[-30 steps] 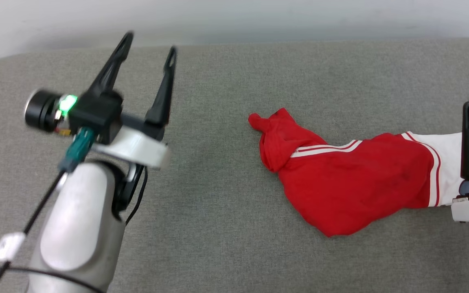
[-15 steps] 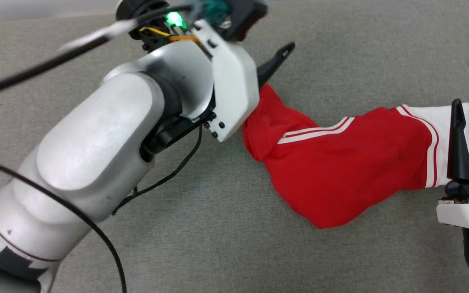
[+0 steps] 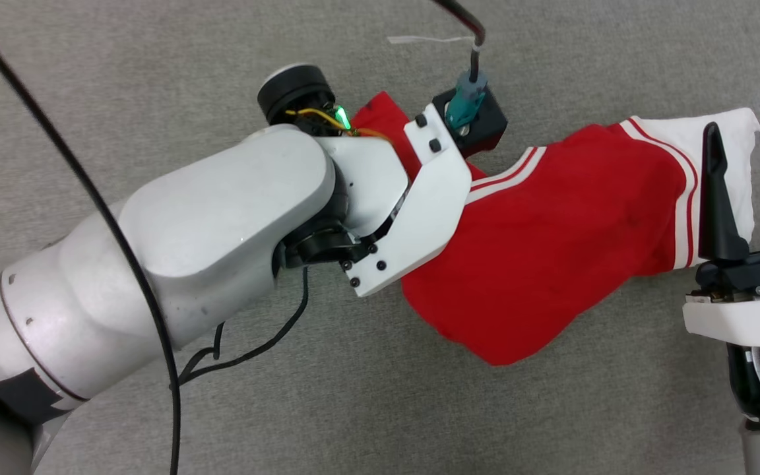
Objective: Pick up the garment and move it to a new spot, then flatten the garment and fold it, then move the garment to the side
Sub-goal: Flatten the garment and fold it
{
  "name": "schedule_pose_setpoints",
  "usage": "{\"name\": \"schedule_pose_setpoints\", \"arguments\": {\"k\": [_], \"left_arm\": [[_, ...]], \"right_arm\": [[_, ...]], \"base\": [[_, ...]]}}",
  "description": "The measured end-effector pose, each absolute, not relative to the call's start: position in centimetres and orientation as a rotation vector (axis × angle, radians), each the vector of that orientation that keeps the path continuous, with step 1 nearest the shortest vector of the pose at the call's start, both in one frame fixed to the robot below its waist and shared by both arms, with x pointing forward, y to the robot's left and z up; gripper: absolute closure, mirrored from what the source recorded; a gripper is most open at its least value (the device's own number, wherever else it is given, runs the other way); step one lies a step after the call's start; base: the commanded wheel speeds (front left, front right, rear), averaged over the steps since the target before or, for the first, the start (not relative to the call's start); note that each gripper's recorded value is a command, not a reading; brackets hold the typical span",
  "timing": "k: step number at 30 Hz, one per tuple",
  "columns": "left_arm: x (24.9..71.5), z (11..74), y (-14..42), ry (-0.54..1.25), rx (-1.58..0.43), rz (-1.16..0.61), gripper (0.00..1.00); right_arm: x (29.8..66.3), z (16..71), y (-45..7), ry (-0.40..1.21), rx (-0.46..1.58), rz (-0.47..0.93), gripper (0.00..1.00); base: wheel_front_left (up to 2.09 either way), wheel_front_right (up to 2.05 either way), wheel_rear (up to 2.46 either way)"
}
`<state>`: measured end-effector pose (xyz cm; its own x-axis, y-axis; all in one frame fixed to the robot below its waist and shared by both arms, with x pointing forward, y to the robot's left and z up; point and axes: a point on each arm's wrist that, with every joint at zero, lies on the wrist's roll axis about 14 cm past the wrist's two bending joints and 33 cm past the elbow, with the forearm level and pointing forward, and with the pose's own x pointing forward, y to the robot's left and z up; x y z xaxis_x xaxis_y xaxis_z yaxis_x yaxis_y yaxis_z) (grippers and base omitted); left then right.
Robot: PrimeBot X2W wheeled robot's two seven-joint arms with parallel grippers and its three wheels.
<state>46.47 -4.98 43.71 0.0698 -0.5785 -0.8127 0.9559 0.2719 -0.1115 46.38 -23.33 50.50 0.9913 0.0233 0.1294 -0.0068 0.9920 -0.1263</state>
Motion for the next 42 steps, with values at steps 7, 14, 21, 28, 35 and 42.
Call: {"name": "schedule_pose_setpoints", "arguments": {"k": [7, 14, 21, 28, 35, 42], "left_arm": [[44.7, 38.2, -3.7, 1.081, 0.576, -1.255, 0.0], [43.9, 38.0, -3.6, 1.054, 0.592, -1.263, 1.0], [46.5, 41.8, -2.8, 0.867, 0.495, -1.178, 1.0], [50.7, 47.8, 3.0, 0.681, 0.463, -0.964, 1.0], [50.1, 47.6, 11.4, 0.738, 0.468, -0.758, 1.0], [46.9, 41.6, 15.4, 0.93, 0.337, -0.647, 1.0]], "right_arm": [[46.8, 48.8, -23.8, -0.088, -0.13, 0.0, 0.0], [46.9, 48.5, -23.6, -0.081, -0.125, 0.002, 0.0], [46.5, 50.1, -22.9, -0.122, -0.114, 0.012, 0.0], [45.6, 51.4, -21.6, -0.152, -0.082, 0.034, 0.0], [45.2, 52.0, -19.9, -0.169, -0.053, 0.072, 0.0], [45.0, 50.9, -19.4, -0.135, -0.044, 0.086, 0.0]], "base": [[0.0, 0.0, 0.0], [0.0, 0.0, 0.0], [0.0, 0.0, 0.0], [0.0, 0.0, 0.0], [0.0, 0.0, 0.0], [0.0, 0.0, 0.0]]}}
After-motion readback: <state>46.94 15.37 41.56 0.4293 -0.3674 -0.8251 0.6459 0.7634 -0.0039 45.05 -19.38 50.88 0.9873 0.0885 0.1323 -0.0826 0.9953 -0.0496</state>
